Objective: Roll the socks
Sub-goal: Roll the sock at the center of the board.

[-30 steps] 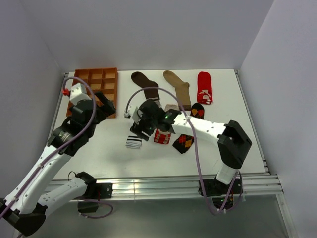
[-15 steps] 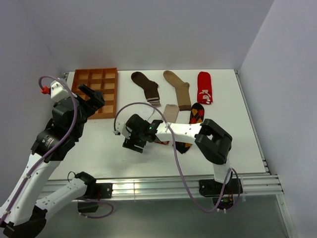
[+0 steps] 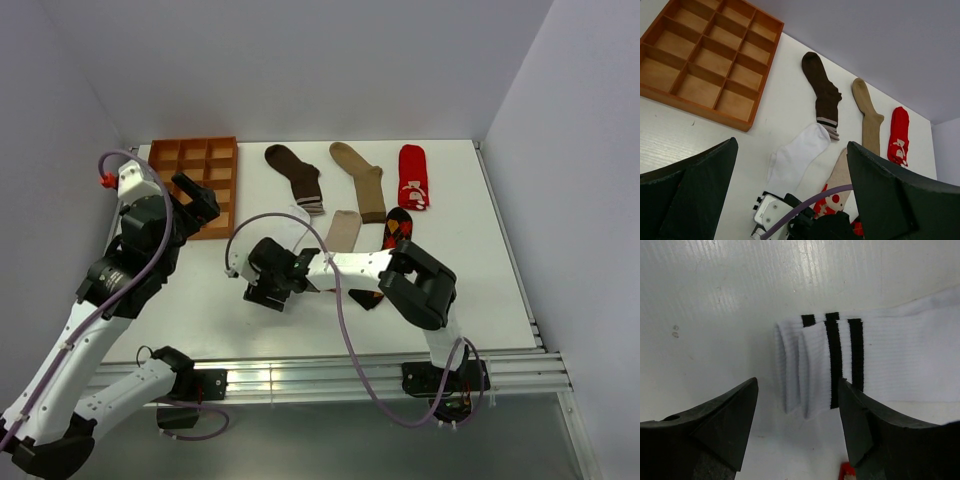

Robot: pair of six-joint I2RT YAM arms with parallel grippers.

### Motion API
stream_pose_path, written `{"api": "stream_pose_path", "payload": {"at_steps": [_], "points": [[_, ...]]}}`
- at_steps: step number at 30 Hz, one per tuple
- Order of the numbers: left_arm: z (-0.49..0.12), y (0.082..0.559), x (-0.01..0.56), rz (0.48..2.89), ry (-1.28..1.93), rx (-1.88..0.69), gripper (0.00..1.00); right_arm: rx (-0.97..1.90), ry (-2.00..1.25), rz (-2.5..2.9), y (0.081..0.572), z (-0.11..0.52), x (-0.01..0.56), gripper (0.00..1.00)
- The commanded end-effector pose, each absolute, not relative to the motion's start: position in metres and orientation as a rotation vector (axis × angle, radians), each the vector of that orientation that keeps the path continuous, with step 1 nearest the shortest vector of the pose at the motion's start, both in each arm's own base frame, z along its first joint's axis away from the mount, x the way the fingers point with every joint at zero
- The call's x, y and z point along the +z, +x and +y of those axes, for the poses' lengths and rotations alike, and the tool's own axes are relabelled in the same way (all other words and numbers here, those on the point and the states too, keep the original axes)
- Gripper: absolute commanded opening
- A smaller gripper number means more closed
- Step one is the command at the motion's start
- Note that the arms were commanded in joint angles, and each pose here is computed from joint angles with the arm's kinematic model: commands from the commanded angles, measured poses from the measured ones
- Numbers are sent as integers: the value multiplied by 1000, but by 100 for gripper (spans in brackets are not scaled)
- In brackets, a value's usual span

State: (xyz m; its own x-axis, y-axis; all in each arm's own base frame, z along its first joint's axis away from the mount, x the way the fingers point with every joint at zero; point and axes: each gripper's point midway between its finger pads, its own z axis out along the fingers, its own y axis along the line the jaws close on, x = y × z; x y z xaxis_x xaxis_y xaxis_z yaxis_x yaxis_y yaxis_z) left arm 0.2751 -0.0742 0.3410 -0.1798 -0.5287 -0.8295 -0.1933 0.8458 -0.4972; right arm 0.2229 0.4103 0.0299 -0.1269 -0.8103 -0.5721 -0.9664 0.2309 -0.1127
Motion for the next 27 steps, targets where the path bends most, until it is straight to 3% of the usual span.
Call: {"api": "stream_pose_path", "payload": {"at_steps": [1, 5, 15, 27], "points": [[-78, 280, 348, 1731, -531, -349, 97, 380, -1578, 1939, 228, 425, 36, 72], [-81, 283, 342, 1741, -522, -349, 97, 355, -1561, 1959, 229, 422, 27, 68], [-91, 292, 319, 1770, -522, -361, 97, 322, -1564, 2002, 233, 414, 12, 32], [-113, 298, 264, 1804, -499, -465, 90, 843, -1581, 2200, 239, 373, 47, 24]]}}
